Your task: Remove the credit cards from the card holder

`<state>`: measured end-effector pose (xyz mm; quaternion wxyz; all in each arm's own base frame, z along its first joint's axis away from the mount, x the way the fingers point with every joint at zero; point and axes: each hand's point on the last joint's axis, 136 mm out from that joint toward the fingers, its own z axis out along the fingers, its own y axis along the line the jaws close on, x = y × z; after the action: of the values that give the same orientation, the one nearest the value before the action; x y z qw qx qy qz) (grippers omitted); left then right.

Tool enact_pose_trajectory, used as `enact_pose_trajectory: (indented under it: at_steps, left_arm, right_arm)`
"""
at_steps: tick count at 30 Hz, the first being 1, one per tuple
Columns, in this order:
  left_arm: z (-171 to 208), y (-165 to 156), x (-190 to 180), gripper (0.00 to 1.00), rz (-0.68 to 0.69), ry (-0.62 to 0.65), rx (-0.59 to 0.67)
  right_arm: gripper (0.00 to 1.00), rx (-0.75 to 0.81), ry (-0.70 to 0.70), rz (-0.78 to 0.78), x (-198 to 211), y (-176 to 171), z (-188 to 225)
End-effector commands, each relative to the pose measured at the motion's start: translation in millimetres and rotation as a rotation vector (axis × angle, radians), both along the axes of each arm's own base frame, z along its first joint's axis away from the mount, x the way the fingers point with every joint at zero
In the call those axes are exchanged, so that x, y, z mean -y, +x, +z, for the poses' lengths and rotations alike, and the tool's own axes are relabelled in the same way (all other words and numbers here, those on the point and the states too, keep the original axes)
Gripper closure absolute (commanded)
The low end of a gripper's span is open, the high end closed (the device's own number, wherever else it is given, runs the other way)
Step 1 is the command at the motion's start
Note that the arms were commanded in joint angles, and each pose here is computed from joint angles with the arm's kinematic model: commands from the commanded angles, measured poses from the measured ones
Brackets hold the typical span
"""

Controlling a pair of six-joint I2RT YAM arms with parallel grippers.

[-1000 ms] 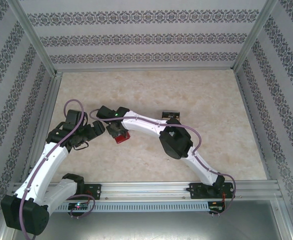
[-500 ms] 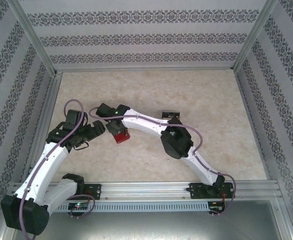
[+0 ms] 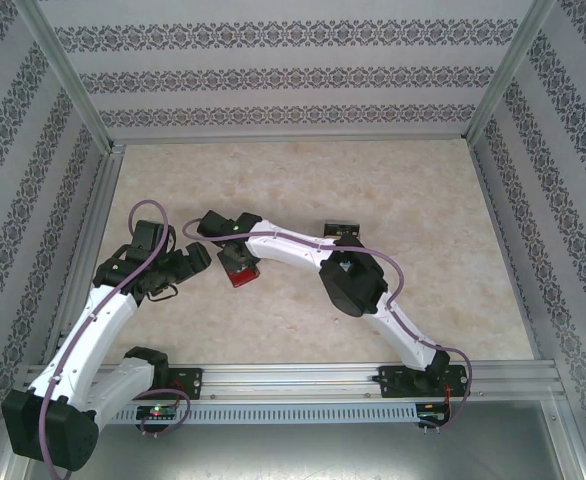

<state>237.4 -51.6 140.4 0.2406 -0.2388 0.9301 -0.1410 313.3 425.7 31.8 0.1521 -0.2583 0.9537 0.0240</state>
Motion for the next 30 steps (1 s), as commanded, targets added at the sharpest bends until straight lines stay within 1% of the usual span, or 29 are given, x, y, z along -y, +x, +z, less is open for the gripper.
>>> enact_pose_trajectory:
  at_steps: [1,2,8,9,10,12,13,14,15,17,19,20,21,25,30]
  left_arm:
    - [-4,-4,-1,0.0,0.001,-0.007,-0.017]
    - [-4,-4,0,0.0,-0.002,-0.008,-0.015]
    - [-5,2,10,0.0,-0.032,-0.057,-0.008]
    - [-6,3,14,0.02,-0.039,-0.074,-0.008]
    - [-7,5,17,0.05,-0.045,-0.095,-0.004]
    - [-9,8,26,0.2,-0.058,-0.145,-0.003]
    - [-10,10,30,0.3,-0.055,-0.171,-0.003]
    - [-13,12,34,0.45,-0.054,-0.199,-0.007]
    - [-14,14,38,0.57,-0.051,-0.226,-0.009]
    - [-21,19,48,0.76,-0.05,-0.288,-0.027]
    - [-26,25,57,0.92,-0.054,-0.346,-0.043]
    - [-30,27,61,0.98,-0.049,-0.373,-0.058]
    - [-32,30,65,1.0,-0.048,-0.393,-0.066]
    - [-43,41,72,1.0,-0.031,-0.443,-0.09]
    - [-63,45,70,1.0,-0.001,-0.426,-0.146]
  right_arm:
    - [0.86,-0.061,-0.039,0.002,11,-9,-24]
    - [0.89,-0.061,-0.031,0.0,11,-9,-23]
    - [1.0,-0.046,0.056,-0.006,-2,-8,3]
    - [1.0,-0.046,0.074,-0.006,-5,-8,8]
    - [1.0,-0.047,0.097,-0.008,-8,-8,14]
    - [1.0,-0.052,0.146,-0.013,-14,-9,25]
    - [1.0,-0.057,0.175,-0.017,-18,-9,31]
    - [1.0,-0.062,0.204,-0.021,-22,-11,36]
    - [1.0,-0.066,0.23,-0.027,-24,-11,40]
    - [1.0,-0.087,0.295,-0.044,-30,-12,49]
    - [1.0,-0.114,0.357,-0.053,-36,-15,56]
    - [1.0,-0.123,0.381,-0.056,-39,-16,59]
    - [1.0,-0.13,0.396,-0.058,-40,-18,61]
    - [1.0,-0.158,0.454,-0.074,-44,-22,66]
    - [1.0,-0.167,0.477,-0.108,-37,-23,65]
